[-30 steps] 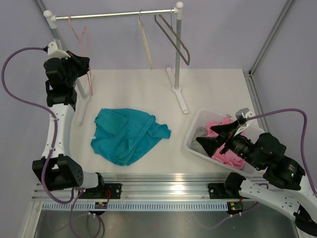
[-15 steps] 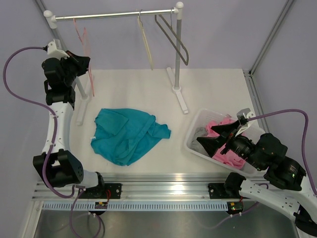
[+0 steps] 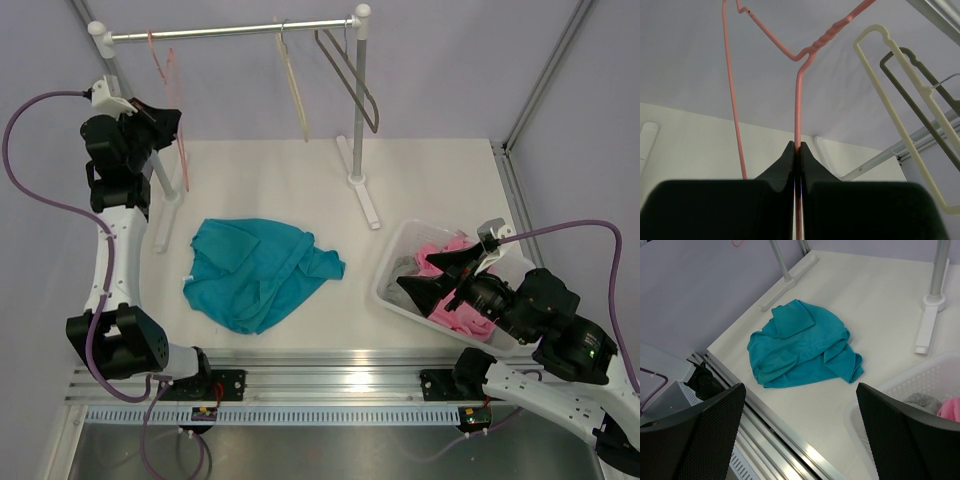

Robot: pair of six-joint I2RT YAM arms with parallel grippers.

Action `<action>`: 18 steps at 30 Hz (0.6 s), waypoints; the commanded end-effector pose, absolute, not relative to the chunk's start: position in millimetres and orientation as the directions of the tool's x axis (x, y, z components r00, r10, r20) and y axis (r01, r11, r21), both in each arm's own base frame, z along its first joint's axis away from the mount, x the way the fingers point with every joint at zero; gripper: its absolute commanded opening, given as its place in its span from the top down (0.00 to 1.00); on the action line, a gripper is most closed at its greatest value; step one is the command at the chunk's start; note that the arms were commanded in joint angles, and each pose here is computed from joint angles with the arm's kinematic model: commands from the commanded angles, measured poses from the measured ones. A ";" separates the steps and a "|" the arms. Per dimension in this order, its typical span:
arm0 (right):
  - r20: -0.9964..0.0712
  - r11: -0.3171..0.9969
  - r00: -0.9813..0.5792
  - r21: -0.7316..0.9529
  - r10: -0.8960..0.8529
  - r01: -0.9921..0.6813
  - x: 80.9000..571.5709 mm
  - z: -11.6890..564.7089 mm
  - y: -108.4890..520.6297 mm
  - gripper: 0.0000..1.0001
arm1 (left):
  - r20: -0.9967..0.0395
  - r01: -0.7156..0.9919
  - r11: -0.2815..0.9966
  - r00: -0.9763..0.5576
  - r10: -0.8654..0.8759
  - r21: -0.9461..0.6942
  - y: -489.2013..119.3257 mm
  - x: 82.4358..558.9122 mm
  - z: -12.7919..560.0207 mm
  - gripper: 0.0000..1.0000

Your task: Remove the t-shirt from the hanger

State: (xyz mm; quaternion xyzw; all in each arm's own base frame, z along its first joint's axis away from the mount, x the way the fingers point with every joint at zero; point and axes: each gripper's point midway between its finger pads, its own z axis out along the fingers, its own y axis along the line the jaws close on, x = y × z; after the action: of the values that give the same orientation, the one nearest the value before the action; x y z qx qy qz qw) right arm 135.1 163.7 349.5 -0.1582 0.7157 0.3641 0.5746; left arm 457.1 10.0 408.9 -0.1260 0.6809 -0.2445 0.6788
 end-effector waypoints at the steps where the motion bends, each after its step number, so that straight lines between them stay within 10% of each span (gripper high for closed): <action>1: -0.941 0.680 -0.271 0.334 0.203 -0.653 137.2 355.1 166.3 0.01 | -0.878 0.243 0.864 0.084 -0.471 -0.441 8.4 445.7 465.2 1.00; 18: -0.943 0.680 -0.266 0.330 0.202 -0.655 137.2 355.1 166.0 0.01 | -0.871 0.217 0.860 0.074 -0.486 -0.462 18.0 471.8 461.6 1.00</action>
State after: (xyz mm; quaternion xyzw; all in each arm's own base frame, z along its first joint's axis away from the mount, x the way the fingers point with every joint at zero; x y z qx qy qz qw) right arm 135.5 164.3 349.1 -0.1587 0.7164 0.3634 0.5741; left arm 465.5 13.4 453.5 -0.1081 0.6488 -0.2421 0.7132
